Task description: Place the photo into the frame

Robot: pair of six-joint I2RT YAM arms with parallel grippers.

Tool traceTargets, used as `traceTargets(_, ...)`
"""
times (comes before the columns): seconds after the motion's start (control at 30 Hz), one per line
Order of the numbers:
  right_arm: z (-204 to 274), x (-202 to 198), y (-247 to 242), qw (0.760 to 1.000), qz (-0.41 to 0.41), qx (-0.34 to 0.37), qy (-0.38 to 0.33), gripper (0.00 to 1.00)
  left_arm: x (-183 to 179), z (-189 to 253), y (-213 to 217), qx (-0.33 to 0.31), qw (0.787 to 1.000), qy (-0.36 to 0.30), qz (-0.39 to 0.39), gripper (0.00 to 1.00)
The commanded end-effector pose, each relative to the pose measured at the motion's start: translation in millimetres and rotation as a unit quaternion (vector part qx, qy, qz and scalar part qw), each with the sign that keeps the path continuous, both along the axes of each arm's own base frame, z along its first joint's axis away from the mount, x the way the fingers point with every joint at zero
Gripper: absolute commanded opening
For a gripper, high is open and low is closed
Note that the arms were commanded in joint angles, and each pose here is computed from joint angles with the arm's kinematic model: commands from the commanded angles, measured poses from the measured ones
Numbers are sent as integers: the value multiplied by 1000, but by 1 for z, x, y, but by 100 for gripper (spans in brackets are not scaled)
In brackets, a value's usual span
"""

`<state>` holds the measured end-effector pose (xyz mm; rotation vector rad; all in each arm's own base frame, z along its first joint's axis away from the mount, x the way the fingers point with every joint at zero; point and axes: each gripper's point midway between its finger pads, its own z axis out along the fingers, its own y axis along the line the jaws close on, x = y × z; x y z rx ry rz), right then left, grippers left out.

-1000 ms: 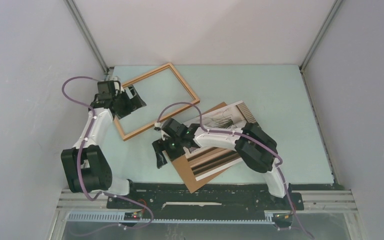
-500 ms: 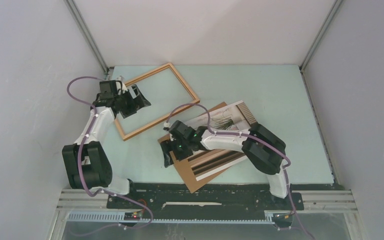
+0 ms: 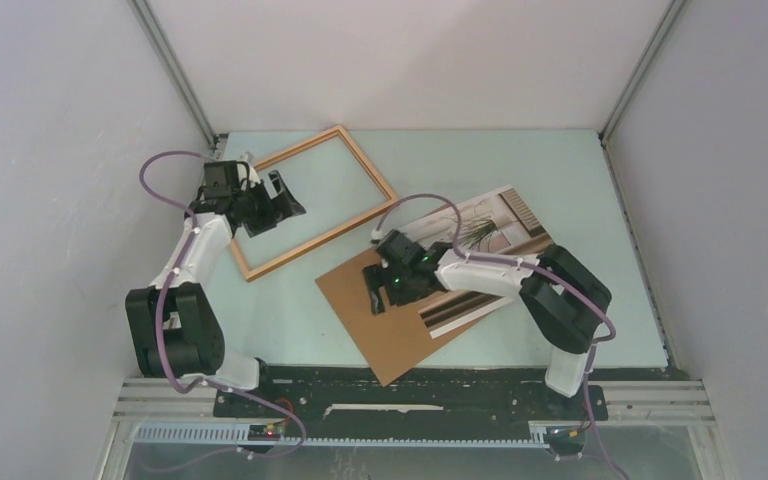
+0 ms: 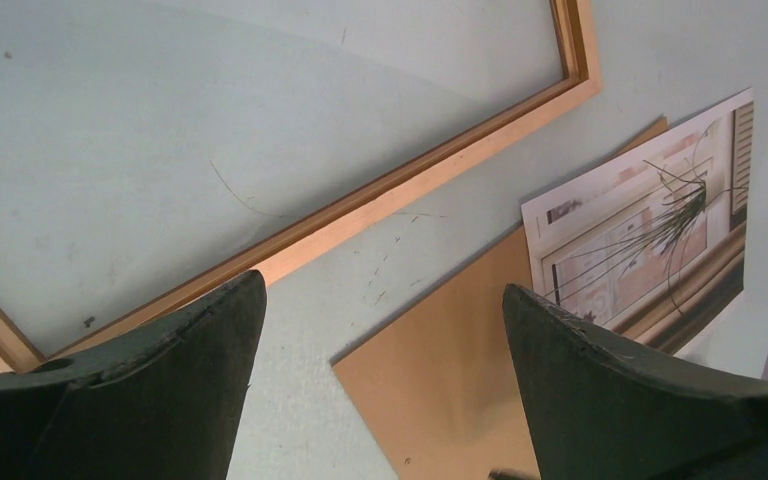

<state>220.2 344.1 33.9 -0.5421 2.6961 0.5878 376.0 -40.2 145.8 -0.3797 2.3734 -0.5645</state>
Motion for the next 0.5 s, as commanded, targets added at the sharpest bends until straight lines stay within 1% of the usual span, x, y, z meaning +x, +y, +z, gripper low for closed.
traceTargets(0.0, 20, -58, 50, 997, 82, 2, -3, 89, -1, 28, 3, 32, 998, -43, -10, 95)
traceTargets(0.1, 25, -87, 91, 993, 114, 28, 3, 89, -5, 37, 2, 35, 998, -58, -11, 95)
traceTargets(0.2, 22, -101, 122, 991, 131, 34, 10, 89, -9, 46, -10, 23, 997, -71, -21, 95)
traceTargets(0.27, 17, -104, 137, 990, 135, 34, 13, 88, -12, 49, -20, 17, 997, -75, -26, 95)
traceTargets(0.37, 5, -99, 149, 993, 117, 29, 17, 88, -17, 54, -28, 6, 997, -77, -22, 95)
traceTargets(0.47, -16, -89, 139, 997, 81, -3, 16, 88, -20, 64, -26, -5, 996, -85, 8, 94)
